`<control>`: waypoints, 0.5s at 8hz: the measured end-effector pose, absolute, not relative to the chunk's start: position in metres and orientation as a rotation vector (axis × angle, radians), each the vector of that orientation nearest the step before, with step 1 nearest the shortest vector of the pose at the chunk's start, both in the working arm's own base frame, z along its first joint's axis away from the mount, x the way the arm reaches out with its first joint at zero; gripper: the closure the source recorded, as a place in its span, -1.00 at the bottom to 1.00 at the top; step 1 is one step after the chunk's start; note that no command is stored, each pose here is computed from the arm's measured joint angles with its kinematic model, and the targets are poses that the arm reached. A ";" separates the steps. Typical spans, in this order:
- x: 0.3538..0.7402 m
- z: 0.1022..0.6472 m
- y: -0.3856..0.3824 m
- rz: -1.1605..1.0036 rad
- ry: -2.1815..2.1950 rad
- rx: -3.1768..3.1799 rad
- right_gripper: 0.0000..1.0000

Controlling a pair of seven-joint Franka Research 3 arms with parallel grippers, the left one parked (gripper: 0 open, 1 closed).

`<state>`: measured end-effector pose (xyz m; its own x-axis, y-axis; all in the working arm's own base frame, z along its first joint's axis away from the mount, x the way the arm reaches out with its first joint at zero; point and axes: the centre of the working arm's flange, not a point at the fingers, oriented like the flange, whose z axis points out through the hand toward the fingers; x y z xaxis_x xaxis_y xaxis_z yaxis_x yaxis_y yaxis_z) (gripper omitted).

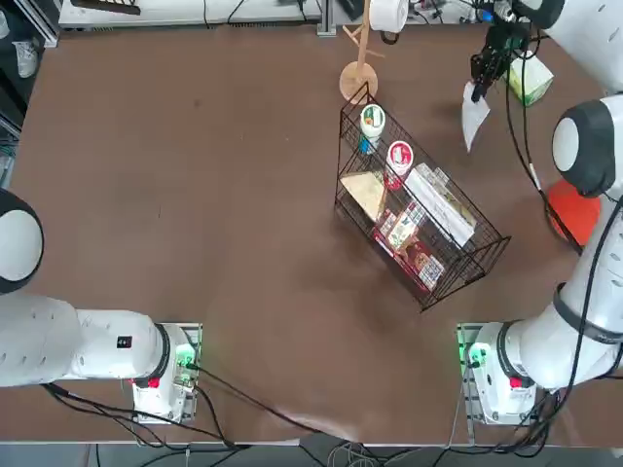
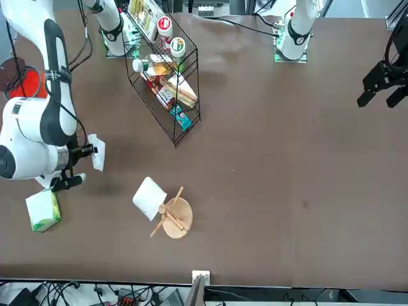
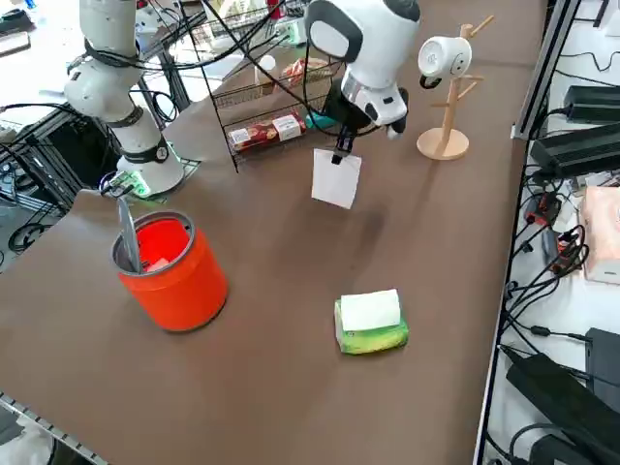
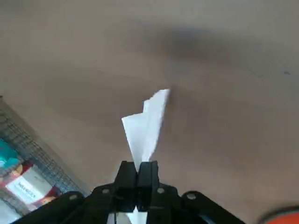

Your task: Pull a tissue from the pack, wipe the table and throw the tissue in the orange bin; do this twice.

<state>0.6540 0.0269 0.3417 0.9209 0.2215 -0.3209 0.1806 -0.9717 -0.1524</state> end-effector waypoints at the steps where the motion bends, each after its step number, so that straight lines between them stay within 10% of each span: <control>1: 0.651 0.326 0.028 0.494 -0.303 -2.968 0.97; 4: 0.637 0.284 0.022 0.487 -0.297 -3.007 0.97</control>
<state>0.6372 0.0225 0.2843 0.9307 0.2035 -0.3041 0.1778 -0.9779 -0.1101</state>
